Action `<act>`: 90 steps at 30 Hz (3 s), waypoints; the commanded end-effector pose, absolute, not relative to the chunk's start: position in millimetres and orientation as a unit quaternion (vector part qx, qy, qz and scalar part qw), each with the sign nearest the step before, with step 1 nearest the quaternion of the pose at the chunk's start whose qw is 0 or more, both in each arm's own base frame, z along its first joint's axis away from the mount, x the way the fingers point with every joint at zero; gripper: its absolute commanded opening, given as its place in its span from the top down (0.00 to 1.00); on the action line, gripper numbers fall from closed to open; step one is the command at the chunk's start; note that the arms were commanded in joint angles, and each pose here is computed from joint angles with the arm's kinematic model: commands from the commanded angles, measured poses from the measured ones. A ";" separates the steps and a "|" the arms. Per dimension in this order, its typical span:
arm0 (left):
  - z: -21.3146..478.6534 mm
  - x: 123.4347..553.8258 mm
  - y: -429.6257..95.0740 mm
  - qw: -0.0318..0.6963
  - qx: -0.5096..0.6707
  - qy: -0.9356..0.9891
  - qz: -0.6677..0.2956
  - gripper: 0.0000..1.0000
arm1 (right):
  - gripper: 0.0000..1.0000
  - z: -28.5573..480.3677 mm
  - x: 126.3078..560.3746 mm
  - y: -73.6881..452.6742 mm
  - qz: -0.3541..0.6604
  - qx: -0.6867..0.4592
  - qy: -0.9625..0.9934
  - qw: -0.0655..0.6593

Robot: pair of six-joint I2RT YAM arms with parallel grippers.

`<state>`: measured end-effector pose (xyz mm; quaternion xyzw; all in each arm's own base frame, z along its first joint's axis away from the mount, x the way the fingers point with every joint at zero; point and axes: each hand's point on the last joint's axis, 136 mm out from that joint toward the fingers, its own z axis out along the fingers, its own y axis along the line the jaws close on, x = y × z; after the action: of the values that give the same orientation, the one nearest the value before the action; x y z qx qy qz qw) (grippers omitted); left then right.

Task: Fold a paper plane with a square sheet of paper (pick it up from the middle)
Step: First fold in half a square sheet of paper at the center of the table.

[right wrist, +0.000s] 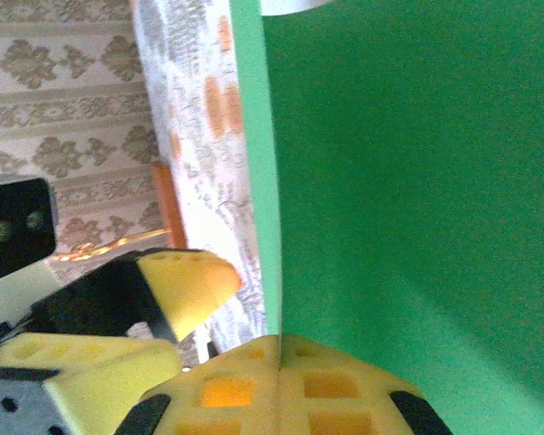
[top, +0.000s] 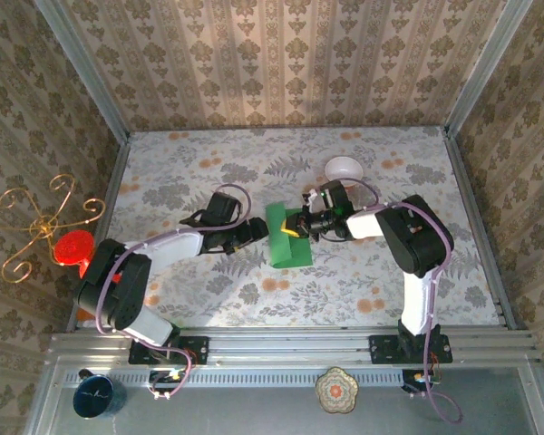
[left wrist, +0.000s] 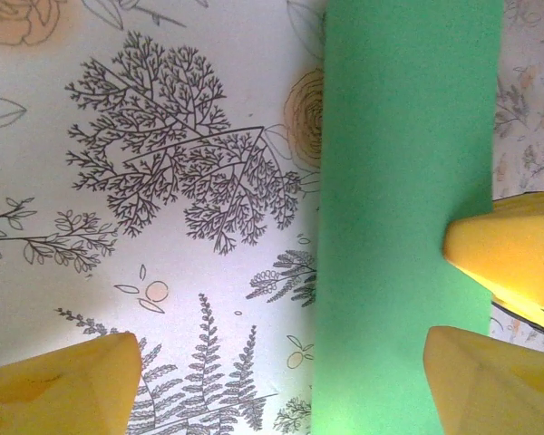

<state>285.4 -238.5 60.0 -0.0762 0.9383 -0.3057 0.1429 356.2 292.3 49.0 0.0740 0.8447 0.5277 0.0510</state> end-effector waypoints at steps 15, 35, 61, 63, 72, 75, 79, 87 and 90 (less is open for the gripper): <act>48.9 298.2 -290.3 0.116 -0.030 0.943 -0.311 0.32 | 0.93 31.0 359.0 263.0 0.453 0.065 0.886 0.070; 28.3 298.9 -307.1 0.086 0.001 0.963 -0.255 0.52 | 0.93 34.7 351.4 239.9 0.419 0.090 0.900 0.087; -49.8 257.5 -281.2 -0.012 0.009 0.995 -0.101 0.57 | 0.61 68.9 349.9 187.6 0.340 0.122 0.918 0.165; -53.5 255.4 -281.1 -0.017 0.009 0.996 -0.088 0.57 | 0.61 66.0 350.8 189.2 0.341 0.121 0.919 0.160; -66.1 249.0 -280.3 -0.038 -0.012 0.997 -0.065 0.53 | 0.61 57.2 351.5 193.3 0.347 0.119 0.919 0.147; -69.0 248.7 -278.9 -0.041 -0.023 0.997 -0.059 0.52 | 0.61 55.7 351.9 194.3 0.350 0.118 0.918 0.145; -71.3 248.5 -277.4 -0.044 -0.030 0.997 -0.055 0.52 | 0.61 53.5 350.7 195.3 0.352 0.118 0.918 0.142; -74.6 247.6 -276.9 -0.049 -0.033 0.997 -0.053 0.53 | 0.61 54.4 349.9 198.8 0.363 0.113 0.914 0.139; -76.4 246.9 -275.8 -0.053 -0.035 0.997 -0.049 0.52 | 0.61 55.2 349.4 201.5 0.373 0.110 0.911 0.135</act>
<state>300.3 -305.6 9.6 -0.0296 0.9889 -0.1357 0.0529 347.8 196.0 54.0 0.1233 0.9165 0.3552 0.1368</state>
